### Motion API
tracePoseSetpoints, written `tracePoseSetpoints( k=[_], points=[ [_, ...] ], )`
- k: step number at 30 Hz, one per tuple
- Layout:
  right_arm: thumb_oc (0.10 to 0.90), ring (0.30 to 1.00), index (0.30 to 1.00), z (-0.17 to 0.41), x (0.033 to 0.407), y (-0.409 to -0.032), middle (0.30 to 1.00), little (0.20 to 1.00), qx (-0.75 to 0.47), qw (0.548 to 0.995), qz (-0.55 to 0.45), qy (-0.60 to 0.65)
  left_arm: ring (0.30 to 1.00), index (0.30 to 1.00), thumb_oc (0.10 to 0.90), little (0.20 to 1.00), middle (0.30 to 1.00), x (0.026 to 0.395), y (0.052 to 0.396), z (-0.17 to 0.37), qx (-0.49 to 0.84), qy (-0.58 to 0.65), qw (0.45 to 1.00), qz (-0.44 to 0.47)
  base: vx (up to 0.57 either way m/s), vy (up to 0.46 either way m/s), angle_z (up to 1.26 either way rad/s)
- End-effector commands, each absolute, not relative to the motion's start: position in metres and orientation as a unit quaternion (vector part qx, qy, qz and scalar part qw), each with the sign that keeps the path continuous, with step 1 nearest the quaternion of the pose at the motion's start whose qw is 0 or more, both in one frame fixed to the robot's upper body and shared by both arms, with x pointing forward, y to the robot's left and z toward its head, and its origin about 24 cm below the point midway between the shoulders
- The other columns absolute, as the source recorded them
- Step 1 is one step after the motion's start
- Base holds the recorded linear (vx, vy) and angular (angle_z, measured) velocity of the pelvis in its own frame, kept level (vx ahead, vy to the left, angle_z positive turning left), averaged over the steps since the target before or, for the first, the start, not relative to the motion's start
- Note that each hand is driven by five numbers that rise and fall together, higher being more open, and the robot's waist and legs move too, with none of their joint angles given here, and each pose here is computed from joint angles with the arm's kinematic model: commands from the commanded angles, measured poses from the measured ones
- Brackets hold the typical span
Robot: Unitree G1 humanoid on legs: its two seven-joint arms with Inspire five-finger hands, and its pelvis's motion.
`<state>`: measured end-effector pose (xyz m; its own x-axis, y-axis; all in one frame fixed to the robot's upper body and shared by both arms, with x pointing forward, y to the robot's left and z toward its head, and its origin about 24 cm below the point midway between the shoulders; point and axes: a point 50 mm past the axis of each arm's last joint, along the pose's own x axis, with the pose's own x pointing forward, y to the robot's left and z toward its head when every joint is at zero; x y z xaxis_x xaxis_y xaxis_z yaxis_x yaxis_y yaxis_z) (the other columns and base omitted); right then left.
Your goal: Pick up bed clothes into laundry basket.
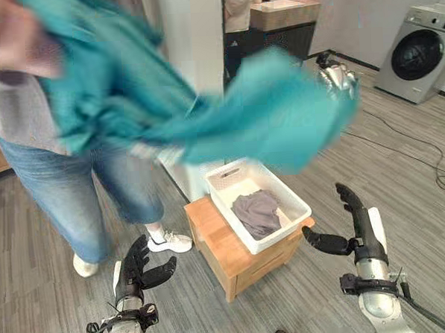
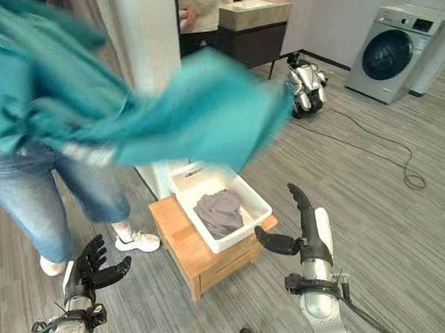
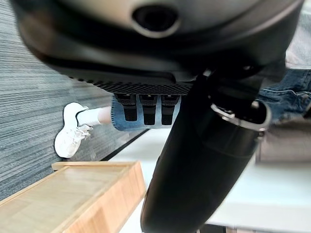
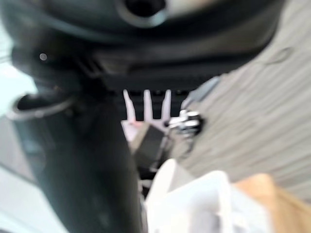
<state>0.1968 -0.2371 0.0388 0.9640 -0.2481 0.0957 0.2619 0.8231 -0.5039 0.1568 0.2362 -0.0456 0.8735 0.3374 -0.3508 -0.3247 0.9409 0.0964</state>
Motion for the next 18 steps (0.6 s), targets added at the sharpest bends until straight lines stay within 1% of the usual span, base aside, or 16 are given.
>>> tracePoseSetpoints(
  k=[1, 7, 11, 18],
  points=[
    [0.800, 0.900, 0.900, 0.127, 0.227, -0.219, 0.900, 0.900, -0.233, 0.930, -0.131, -0.254, 0.900, 0.900, 0.800, 0.900, 0.900, 0.188, 0.260, 0.022, 0.023, -0.007, 0.981, 0.193, -0.02, -0.039, 0.12],
    [0.800, 0.900, 0.900, 0.144, 0.230, -0.208, 0.900, 0.900, -0.232, 0.922, -0.100, -0.295, 0.900, 0.900, 0.800, 0.900, 0.900, 0.178, 0.267, 0.026, 0.025, -0.014, 0.978, 0.207, -0.02, -0.041, 0.25],
    [0.800, 0.900, 0.900, 0.151, 0.231, -0.198, 0.900, 0.900, -0.232, 0.918, -0.067, -0.314, 0.900, 0.900, 0.800, 0.900, 0.900, 0.165, 0.271, 0.024, 0.013, -0.005, 0.975, 0.220, -0.04, -0.067, 0.06],
    [0.800, 0.900, 0.900, 0.176, 0.252, -0.156, 0.900, 0.900, -0.225, 0.897, 0.012, -0.381, 0.900, 0.900, 0.800, 0.900, 0.900, 0.141, 0.284, 0.024, 0.000, -0.002, 0.963, 0.270, -0.06, -0.079, 0.02]
  ],
)
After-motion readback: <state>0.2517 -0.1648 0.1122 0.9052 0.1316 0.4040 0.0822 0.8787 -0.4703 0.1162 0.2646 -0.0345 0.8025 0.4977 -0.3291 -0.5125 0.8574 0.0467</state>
